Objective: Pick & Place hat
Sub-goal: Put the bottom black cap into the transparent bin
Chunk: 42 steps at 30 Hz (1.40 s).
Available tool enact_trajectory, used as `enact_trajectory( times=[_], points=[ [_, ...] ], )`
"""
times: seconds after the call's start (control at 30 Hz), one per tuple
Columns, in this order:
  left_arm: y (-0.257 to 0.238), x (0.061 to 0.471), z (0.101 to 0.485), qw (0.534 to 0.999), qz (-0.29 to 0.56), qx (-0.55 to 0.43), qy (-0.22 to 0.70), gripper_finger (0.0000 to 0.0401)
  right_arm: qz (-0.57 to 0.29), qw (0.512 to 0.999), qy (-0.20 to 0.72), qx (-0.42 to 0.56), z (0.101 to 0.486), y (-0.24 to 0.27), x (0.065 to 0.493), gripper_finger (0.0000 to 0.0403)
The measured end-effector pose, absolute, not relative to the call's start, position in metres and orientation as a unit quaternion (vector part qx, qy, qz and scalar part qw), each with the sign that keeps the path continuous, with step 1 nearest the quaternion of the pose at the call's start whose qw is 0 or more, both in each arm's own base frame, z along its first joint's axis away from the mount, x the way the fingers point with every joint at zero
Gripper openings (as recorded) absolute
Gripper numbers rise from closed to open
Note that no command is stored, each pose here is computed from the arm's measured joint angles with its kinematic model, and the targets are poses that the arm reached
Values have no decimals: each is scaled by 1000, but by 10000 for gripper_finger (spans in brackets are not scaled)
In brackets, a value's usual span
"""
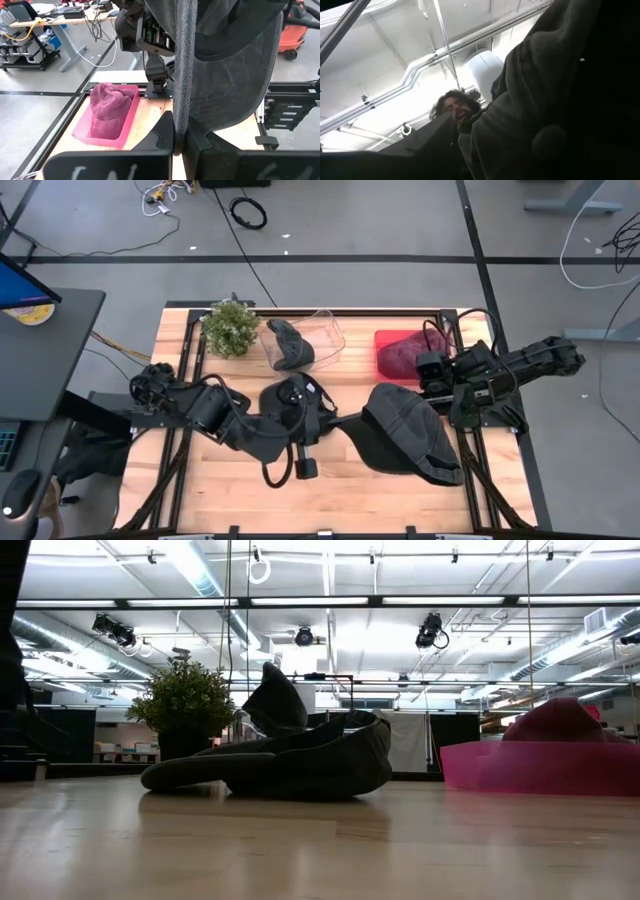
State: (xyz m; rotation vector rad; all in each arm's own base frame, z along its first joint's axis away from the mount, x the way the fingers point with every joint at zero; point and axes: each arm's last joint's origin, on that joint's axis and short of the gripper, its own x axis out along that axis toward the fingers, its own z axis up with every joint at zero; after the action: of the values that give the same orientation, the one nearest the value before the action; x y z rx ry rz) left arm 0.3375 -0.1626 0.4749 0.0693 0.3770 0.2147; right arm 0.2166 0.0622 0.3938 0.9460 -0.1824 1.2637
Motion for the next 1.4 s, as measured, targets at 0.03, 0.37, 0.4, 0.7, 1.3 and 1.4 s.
enact_trajectory(
  times=[0.03,0.37,0.4,0.7,1.3,1.4],
  points=[
    [-161,338,475,976,105,33,188,11,568,701,-82,424,394,62,217,269],
    [-153,343,473,975,88,26,200,11,562,707,-71,424,392,63,219,247],
    [-152,343,473,974,88,25,205,11,563,704,-68,427,392,63,219,245],
    [-140,345,467,967,91,7,238,11,542,709,-22,451,385,63,225,241],
    [-139,341,462,959,116,-31,258,36,465,768,-19,441,383,55,223,12],
    [-141,336,457,952,128,-39,276,57,440,784,-18,438,386,48,215,12]
  ],
)
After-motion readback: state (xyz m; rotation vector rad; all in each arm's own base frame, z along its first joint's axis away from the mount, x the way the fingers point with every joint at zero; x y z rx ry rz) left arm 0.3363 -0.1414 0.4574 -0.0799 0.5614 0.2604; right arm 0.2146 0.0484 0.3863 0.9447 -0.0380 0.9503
